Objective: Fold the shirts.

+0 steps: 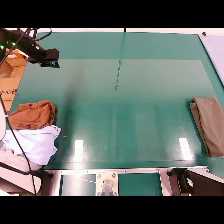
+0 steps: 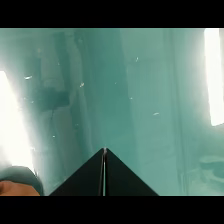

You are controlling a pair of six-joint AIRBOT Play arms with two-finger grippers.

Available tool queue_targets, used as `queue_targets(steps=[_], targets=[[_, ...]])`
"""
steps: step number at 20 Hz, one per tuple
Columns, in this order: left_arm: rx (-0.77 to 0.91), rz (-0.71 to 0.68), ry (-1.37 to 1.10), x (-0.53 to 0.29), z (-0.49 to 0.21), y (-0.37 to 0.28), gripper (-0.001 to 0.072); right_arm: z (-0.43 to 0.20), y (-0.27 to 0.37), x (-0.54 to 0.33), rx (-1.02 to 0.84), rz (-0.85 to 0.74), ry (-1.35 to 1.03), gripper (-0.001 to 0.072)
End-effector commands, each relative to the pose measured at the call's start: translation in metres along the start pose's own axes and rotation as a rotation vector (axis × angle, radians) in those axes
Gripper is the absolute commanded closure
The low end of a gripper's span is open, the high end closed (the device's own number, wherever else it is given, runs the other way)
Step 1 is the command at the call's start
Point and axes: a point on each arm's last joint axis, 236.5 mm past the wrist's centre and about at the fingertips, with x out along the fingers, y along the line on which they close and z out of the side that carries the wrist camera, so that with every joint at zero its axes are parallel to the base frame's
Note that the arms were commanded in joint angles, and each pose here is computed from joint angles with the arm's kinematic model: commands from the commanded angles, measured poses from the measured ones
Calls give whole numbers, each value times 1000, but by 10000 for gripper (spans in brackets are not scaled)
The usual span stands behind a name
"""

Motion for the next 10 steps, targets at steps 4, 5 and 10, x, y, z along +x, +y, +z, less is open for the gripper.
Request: queue_targets(steps=[4,5,10], targets=[[54,-1,-30,-1,7,-1,668,18,85,-53,-101,140,-58,694],[61,-4,-40,-5,8,-3,669,11,132,-54,-235,243,-79,694],[62,-38,14,-17,-17,-31,669,-103,257,-41,-850,338,-10,695]])
